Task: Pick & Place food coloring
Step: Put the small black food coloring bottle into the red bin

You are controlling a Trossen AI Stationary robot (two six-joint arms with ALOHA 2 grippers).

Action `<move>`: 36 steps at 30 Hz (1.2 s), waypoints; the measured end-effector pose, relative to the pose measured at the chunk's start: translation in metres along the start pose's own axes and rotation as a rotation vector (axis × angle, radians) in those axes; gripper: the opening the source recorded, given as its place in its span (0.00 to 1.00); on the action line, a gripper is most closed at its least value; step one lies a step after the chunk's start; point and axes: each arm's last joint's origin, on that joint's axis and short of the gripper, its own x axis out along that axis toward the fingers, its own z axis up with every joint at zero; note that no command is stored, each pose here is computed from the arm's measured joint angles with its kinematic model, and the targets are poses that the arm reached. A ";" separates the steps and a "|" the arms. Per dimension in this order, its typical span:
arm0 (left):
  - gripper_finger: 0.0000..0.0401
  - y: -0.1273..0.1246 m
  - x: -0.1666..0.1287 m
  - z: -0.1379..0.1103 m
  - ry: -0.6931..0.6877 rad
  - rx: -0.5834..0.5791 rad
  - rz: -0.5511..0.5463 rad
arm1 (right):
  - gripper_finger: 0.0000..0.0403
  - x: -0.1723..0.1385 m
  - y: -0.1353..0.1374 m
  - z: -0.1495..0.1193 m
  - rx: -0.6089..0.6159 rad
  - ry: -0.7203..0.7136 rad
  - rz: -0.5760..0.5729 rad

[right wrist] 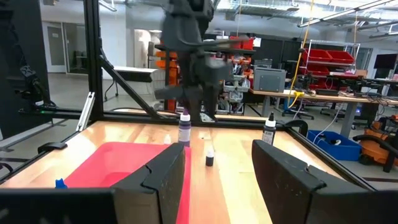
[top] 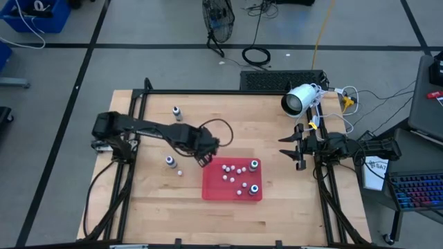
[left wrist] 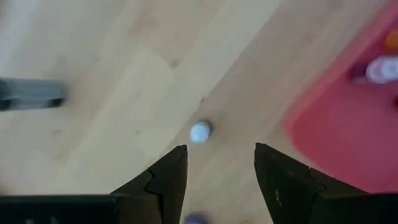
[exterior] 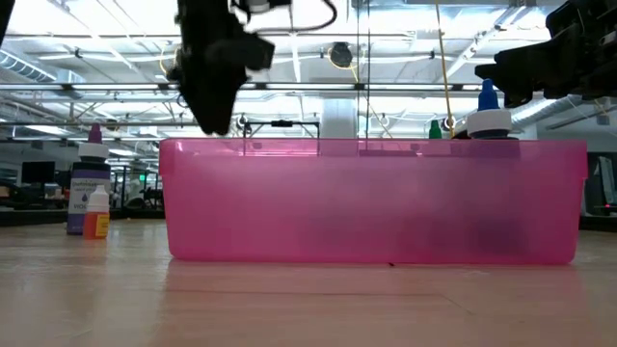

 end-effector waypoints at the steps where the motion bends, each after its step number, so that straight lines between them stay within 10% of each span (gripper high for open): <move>1: 0.47 0.004 0.006 0.000 0.010 -0.011 -0.024 | 0.44 0.000 0.000 0.000 0.000 -0.001 0.000; 36: 0.47 0.039 0.090 -0.010 0.126 -0.077 -0.170 | 0.44 0.000 0.000 0.000 0.000 -0.001 0.000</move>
